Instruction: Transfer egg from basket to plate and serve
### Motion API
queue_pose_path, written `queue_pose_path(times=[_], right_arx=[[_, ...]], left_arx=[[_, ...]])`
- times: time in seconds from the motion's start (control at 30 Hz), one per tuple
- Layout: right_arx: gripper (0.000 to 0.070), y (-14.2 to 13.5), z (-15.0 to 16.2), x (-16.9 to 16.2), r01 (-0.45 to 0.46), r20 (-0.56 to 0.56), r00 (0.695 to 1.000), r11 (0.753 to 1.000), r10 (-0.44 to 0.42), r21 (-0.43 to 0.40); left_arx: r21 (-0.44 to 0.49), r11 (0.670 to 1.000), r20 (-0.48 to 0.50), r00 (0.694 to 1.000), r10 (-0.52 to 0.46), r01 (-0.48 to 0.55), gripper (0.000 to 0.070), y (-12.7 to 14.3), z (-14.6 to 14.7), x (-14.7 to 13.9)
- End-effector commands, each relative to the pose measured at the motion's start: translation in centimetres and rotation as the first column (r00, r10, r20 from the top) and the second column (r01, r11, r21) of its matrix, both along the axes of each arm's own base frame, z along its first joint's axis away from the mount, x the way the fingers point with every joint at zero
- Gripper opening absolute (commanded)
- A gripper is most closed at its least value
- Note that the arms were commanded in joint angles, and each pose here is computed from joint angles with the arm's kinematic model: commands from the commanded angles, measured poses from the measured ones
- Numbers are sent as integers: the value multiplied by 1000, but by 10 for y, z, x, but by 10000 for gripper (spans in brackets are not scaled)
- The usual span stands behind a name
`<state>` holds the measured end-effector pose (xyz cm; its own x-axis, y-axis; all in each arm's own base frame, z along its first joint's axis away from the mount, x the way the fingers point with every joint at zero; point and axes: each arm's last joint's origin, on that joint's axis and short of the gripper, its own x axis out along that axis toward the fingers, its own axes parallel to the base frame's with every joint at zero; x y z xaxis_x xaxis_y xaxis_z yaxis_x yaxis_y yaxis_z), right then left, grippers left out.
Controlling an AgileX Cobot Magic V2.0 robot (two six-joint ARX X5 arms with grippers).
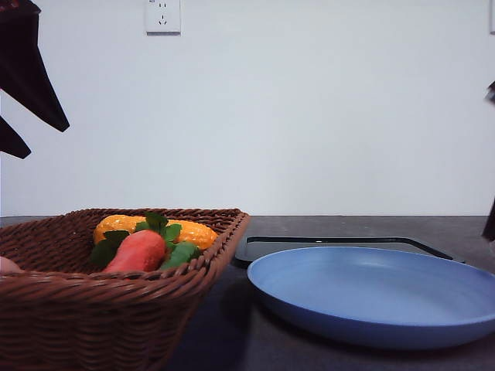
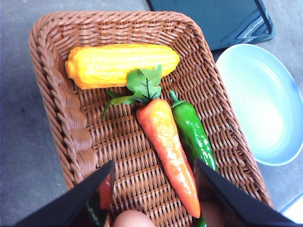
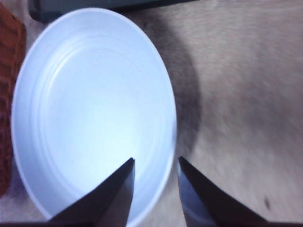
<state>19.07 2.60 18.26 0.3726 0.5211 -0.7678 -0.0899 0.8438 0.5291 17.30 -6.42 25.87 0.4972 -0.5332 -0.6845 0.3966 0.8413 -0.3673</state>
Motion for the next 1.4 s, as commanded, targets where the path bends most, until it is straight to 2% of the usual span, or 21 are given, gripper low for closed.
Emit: queue_pose_path(times=[0.0, 0.3, 0.6, 0.73, 0.9, 1.17, 1.37], right_arx=[[185, 3, -2, 8, -7, 0, 1000, 1000, 7, 5], [149, 10, -26, 27, -5, -46, 999, 1000, 5, 15], [0, 10, -35, 33, -4, -66, 998, 1000, 5, 10], [0, 10, -34, 32, -3, -58, 998, 1000, 3, 11], [0, 9, -23, 29, 17, -27, 999, 1000, -16, 23], [0, 0, 11, 12, 61, 105, 992, 997, -65, 44], [0, -6, 34, -4, 92, 204, 974, 994, -104, 66]], left_arx=[[-15, 1000, 6, 1000, 2, -2, 340, -2, 4, 3], [-15, 1000, 7, 1000, 2, -1, 340, -2, 4, 3], [-15, 1000, 5, 1000, 1, -1, 340, -2, 4, 3], [-10, 1000, -10, 1000, 0, 0, 348, -2, 3, 1], [12, 1000, -80, 997, -18, 19, 446, -3, 0, -5], [66, 994, -218, 973, -73, 89, 447, -16, -7, -22], [211, 976, -224, 975, -1, 49, 444, -30, -11, -35]])
